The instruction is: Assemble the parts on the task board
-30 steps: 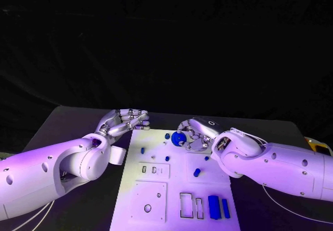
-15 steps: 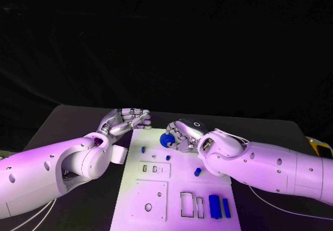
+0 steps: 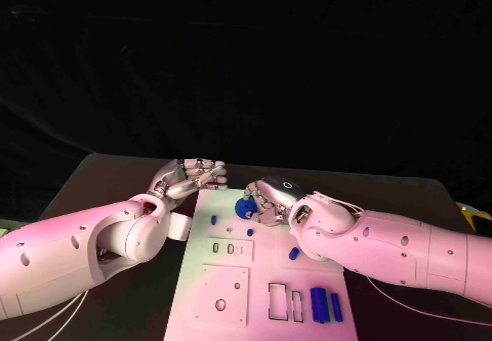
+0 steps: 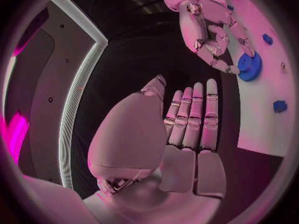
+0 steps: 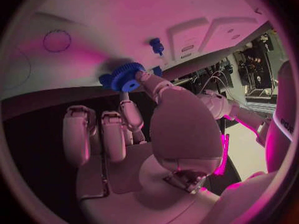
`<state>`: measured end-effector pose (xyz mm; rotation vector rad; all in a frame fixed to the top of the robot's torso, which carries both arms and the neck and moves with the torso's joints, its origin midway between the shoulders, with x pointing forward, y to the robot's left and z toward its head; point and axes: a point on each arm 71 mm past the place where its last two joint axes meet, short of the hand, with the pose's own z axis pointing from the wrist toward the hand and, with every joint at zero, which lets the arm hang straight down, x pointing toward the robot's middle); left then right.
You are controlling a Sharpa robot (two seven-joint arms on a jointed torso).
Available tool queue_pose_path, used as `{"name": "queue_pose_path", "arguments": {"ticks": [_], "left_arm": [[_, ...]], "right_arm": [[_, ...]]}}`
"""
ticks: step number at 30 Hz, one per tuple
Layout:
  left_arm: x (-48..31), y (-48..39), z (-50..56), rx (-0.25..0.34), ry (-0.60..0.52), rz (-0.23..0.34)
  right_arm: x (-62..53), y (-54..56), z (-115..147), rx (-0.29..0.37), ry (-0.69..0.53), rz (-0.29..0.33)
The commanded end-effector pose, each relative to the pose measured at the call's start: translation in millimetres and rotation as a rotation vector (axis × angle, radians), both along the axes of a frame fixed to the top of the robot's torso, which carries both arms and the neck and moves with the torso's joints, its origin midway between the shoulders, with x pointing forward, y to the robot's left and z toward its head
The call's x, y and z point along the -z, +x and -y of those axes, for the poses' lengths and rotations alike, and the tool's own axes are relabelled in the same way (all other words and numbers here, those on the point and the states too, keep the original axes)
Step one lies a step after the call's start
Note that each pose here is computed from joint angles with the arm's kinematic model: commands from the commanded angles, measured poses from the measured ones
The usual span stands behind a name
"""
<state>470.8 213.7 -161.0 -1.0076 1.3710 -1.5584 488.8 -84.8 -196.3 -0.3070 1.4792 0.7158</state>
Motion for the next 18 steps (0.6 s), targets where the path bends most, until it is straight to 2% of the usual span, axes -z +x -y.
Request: {"name": "queue_pose_path", "arguments": {"ticks": [1, 18], "left_arm": [[-1.3, -0.3, 2.8, 0.021, -0.011, 0.003], [-0.8, 0.3, 2.6, 0.019, -0.010, 0.001]], "right_arm": [[3.3, -0.5, -0.9, -0.012, -0.037, -0.009], [6.4, 3.1, -0.3, -0.005, -0.045, -0.022]]}}
